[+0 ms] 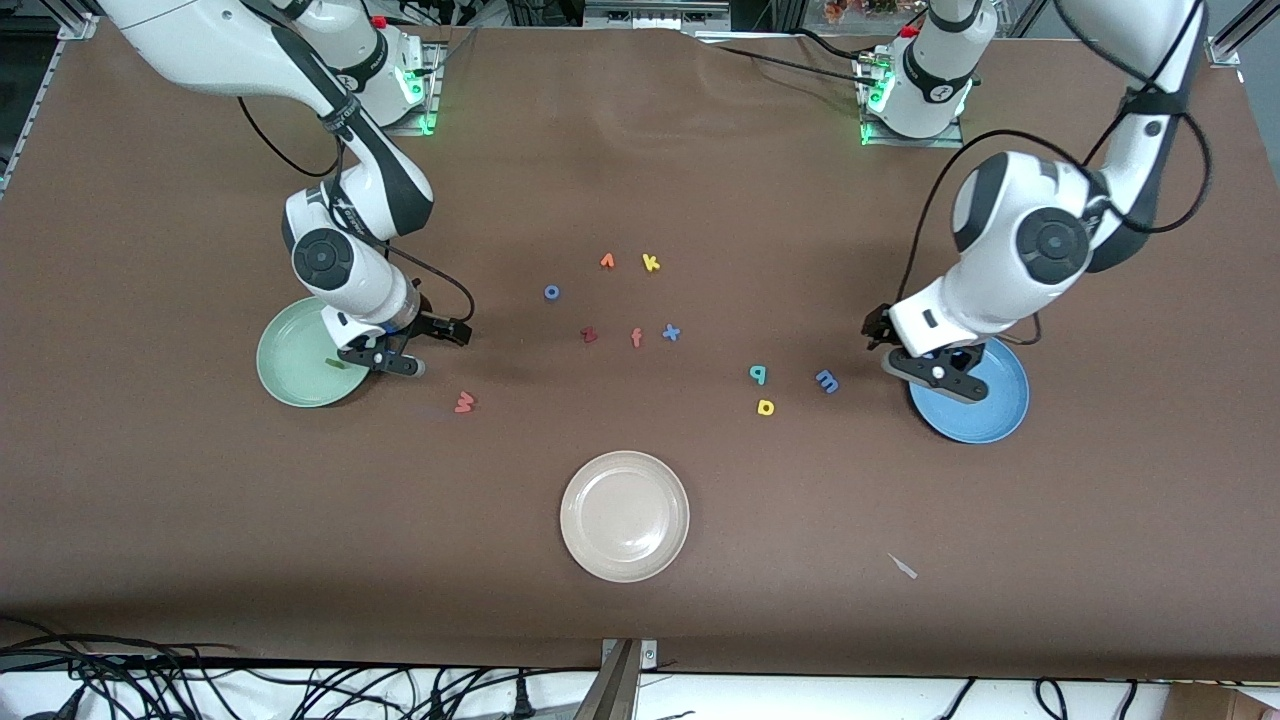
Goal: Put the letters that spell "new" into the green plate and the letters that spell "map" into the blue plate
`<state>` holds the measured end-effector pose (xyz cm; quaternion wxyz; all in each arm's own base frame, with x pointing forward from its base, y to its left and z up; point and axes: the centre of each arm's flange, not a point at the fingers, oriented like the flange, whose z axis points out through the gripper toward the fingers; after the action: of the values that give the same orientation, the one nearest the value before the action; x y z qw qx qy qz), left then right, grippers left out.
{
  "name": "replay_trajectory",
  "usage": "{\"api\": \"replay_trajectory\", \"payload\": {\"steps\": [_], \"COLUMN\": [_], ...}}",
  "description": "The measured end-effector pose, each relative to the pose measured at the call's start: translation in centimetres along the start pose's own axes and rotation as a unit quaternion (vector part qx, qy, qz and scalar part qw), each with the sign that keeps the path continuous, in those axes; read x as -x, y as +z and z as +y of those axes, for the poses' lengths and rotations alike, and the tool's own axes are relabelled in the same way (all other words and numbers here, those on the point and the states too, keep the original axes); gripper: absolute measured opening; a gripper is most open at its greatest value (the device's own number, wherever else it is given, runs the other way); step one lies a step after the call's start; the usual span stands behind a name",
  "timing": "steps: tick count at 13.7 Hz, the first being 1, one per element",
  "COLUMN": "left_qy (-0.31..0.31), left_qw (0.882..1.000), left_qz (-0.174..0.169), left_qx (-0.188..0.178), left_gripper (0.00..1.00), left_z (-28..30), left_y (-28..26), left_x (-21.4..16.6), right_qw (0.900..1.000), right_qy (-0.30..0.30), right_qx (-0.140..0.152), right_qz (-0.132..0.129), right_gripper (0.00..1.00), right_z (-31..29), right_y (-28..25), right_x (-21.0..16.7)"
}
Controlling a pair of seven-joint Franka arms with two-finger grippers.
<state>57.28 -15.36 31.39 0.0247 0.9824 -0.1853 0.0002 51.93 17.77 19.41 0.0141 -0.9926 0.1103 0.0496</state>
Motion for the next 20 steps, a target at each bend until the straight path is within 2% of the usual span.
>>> {"api": "replay_trajectory", "payload": {"steps": [5,6,7,8,10,11,12,15,18,19,20], "left_qy": [0.028,0.048,0.069,0.084,0.098,0.102,0.105,0.107,0.1,0.098,0.097], "left_qw": [0.999,0.998,0.997,0.995,0.994,0.994,0.994,0.994,0.994,0.994,0.994], "left_qz": [0.025,0.03,0.035,0.035,0.033,0.032,0.028,0.023,0.031,0.033,0.035], "left_qx": [-0.002,-0.01,-0.021,-0.027,-0.027,-0.026,-0.025,-0.025,-0.029,-0.03,-0.031], "left_gripper": [0.99,0.99,0.99,0.99,0.99,0.99,0.99,0.99,0.96,0.95,0.95], "left_z": [2.7,3.3,3.8,4.2,4.8,5.0,5.2,5.2,4.1,3.7,3.6], "left_y": [7.3,8.1,8.9,9.7,11.2,11.9,12.6,13.7,14.6,15.2,15.8], "left_x": [1.5,1.4,1.3,1.3,1.4,1.4,1.6,1.8,1.8,1.8,1.9], "right_qw": [1.0,1.0,1.0,1.0,1.0,1.0,1.0,1.0,1.0,1.0,1.0], "right_qy": [-0.006,-0.011,-0.013,-0.013,-0.013,-0.013,-0.013,-0.014,-0.014,-0.014,-0.014], "right_qx": [0.005,0.008,0.009,0.01,0.01,0.01,0.01,0.01,0.011,0.011,0.011], "right_qz": [-0.015,-0.014,-0.014,-0.014,-0.014,-0.014,-0.014,-0.011,-0.011,-0.011,-0.011], "right_gripper": [0.92,0.85,0.85,0.78,0.74,0.68,0.67,0.44,0.38,0.33,0.33], "right_z": [0.1,0.1,0.2,0.3,0.3,0.3,0.3,0.3,0.4,0.4,0.4], "right_y": [1.8,2.1,2.2,2.3,2.3,2.3,2.3,2.1,2.1,2.0,2.0], "right_x": [0.4,0.4,0.4,0.4,0.3,0.3,0.3,0.3,0.3,0.3,0.3]}}
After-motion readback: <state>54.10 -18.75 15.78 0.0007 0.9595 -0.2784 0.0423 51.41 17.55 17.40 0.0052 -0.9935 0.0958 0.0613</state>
